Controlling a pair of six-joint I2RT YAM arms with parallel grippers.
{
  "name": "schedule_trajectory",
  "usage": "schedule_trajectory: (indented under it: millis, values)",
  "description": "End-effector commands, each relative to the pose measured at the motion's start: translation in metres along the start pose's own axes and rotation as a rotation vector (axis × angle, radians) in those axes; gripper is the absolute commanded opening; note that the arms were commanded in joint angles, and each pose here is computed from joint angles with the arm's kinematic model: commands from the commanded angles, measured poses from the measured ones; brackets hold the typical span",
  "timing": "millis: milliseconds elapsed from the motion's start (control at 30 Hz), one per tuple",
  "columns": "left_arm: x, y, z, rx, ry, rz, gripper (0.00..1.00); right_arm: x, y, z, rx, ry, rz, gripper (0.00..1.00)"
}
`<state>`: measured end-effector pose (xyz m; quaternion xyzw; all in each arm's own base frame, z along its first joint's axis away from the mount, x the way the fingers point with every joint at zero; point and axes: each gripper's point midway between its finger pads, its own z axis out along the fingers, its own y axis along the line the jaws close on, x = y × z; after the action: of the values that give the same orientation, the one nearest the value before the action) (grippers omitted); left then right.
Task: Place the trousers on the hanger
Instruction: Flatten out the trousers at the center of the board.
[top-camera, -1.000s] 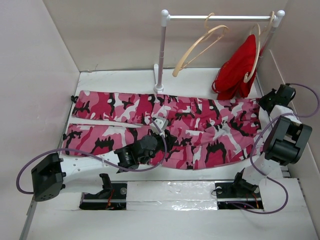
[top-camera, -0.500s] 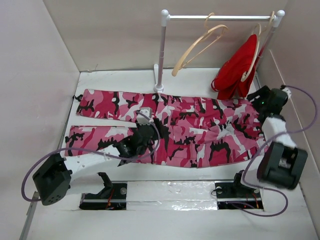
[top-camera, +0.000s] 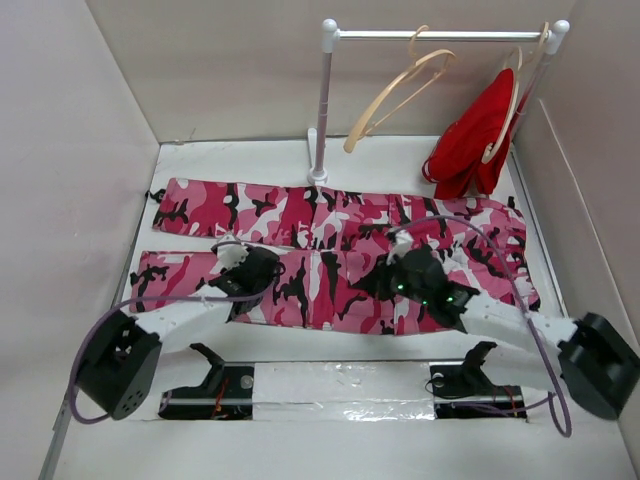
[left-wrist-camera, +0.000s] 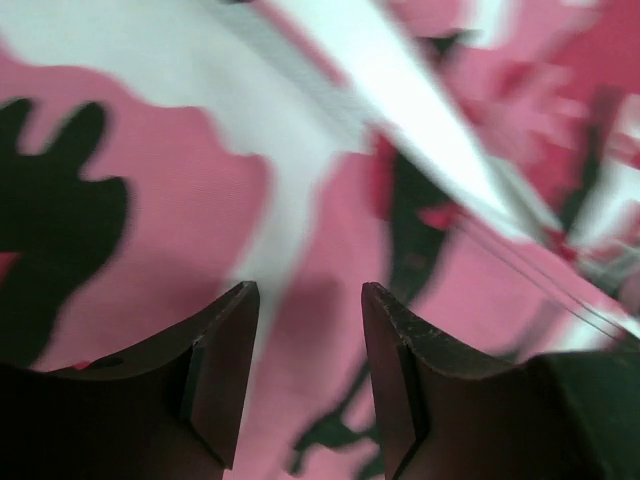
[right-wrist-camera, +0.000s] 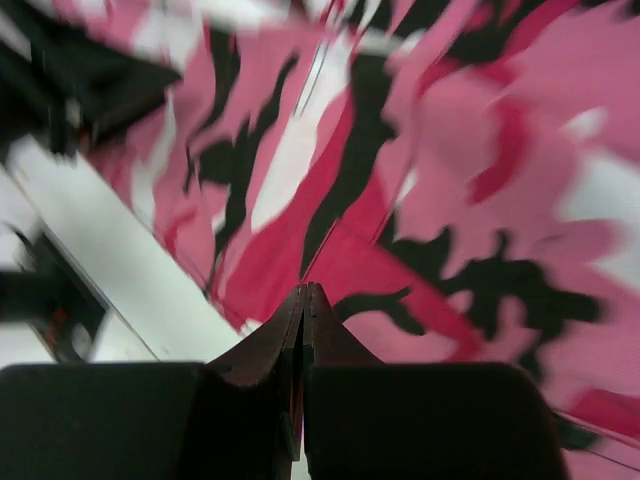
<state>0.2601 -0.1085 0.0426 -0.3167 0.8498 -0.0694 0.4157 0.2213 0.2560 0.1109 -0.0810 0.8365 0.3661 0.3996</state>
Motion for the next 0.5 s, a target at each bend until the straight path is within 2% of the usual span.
schedule_trajectory:
  millis: [0,33,67,167,300,467]
  values:
    - [0.011,0.034,0.012,-0.170,0.104,-0.080,0.43,0.003,0.031,0.024,-0.024,0.021,-0.106,0.02]
    - [0.011,0.039,0.014,-0.195,0.119,-0.087,0.40,0.008,0.029,0.032,0.008,0.036,-0.130,0.02]
    - [0.008,0.042,0.015,-0.227,0.127,-0.093,0.40,0.029,0.020,0.043,0.047,0.107,-0.142,0.02]
    - [0.012,0.049,0.015,-0.272,0.154,-0.101,0.37,0.043,0.026,0.057,0.043,0.148,-0.158,0.02]
    - [0.018,0.042,0.012,-0.228,0.187,-0.121,0.36,0.075,0.017,0.073,0.069,0.243,-0.177,0.02]
    - [0.002,0.035,0.024,-0.205,0.176,-0.137,0.35,0.078,0.012,0.087,0.090,0.259,-0.177,0.02]
